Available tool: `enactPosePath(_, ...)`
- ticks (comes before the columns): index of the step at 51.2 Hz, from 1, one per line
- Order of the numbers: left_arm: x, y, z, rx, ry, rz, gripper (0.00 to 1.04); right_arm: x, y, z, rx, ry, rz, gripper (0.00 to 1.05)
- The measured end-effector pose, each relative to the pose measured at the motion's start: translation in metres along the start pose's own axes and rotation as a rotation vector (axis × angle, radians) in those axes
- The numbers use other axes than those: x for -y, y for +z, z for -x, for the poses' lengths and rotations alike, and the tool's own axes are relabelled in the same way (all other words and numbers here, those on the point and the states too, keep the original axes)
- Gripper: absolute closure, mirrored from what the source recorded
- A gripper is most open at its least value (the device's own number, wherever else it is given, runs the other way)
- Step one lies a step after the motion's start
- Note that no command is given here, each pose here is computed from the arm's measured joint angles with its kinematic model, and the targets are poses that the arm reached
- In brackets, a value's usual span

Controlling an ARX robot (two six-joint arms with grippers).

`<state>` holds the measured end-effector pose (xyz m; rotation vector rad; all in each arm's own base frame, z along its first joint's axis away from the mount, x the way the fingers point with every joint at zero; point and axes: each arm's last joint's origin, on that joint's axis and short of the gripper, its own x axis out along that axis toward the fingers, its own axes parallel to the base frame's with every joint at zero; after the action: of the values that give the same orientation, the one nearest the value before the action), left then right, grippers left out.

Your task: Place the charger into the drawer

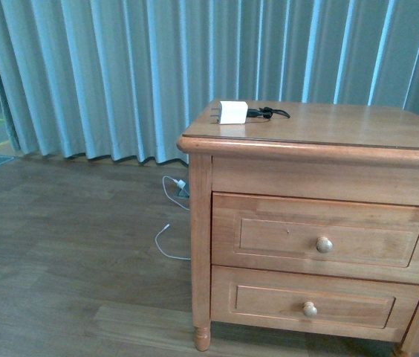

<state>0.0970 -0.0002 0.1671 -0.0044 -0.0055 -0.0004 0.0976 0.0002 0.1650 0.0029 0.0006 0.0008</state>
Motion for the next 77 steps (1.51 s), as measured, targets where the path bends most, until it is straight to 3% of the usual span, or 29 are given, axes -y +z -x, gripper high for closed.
enactPosePath(53, 0.000, 0.000, 0.000, 0.000, 0.000, 0.000, 0.06, 0.000, 0.000, 0.000, 0.000, 0.000, 0.000, 0.08)
enactPosePath(60, 0.000, 0.000, 0.000, 0.000, 0.000, 0.000, 0.06, -0.001, -0.005, -0.005, -0.153, -0.121, -0.053, 0.08)
enactPosePath(77, 0.000, 0.000, 0.000, 0.000, 0.000, 0.000, 0.06, -0.017, 0.000, -0.048, -0.230, -0.067, -0.044, 0.08)
